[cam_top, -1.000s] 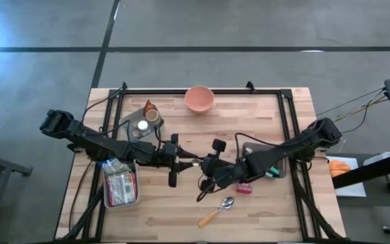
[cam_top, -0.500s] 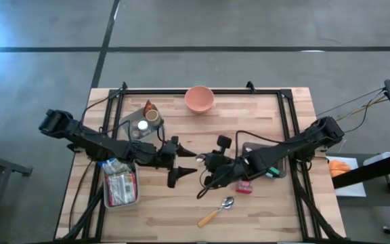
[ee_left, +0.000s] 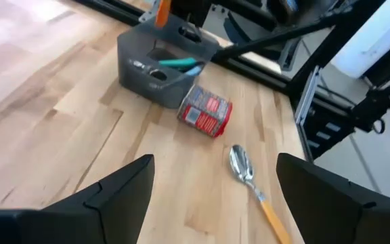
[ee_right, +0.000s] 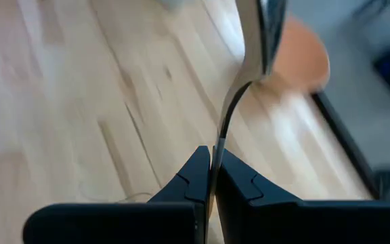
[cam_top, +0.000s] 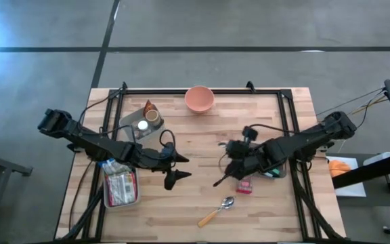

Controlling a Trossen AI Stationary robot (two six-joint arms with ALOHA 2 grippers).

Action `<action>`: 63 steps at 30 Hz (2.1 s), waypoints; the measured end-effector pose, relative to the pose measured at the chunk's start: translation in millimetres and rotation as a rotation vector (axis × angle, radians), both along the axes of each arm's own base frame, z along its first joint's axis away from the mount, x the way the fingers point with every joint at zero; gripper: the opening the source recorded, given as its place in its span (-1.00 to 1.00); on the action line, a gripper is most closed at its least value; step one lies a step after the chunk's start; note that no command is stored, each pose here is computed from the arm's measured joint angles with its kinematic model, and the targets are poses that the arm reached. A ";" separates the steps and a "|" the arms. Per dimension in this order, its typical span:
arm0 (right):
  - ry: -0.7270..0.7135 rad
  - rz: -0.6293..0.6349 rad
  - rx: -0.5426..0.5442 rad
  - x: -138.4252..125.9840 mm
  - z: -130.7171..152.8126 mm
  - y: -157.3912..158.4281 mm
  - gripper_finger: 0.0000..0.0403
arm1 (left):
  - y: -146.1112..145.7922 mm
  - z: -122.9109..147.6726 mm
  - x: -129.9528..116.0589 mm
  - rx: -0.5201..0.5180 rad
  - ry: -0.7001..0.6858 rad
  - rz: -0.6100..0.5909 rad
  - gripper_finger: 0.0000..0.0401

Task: Pick & Place Food Item
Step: Put the white orange spoon into the black bin

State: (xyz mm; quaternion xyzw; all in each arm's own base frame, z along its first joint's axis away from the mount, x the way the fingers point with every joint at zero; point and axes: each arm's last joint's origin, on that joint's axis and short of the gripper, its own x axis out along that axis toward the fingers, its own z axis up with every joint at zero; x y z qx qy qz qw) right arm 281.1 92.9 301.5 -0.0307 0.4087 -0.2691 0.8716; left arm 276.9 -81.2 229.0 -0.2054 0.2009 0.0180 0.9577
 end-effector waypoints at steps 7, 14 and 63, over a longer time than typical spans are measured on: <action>0.200 -0.225 0.084 -37.4 -11.0 -12.6 -0.96 | 0.1 -3.4 -1.4 0.019 0.006 0.007 0.56; 0.410 -0.292 0.205 -59.6 -46.3 -16.1 -0.96 | 0.1 -3.5 -1.4 0.022 0.006 0.005 0.56; 0.421 -0.261 0.432 -118.7 -149.9 -40.5 -0.96 | 0.5 5.4 2.4 -0.075 -0.023 0.091 0.56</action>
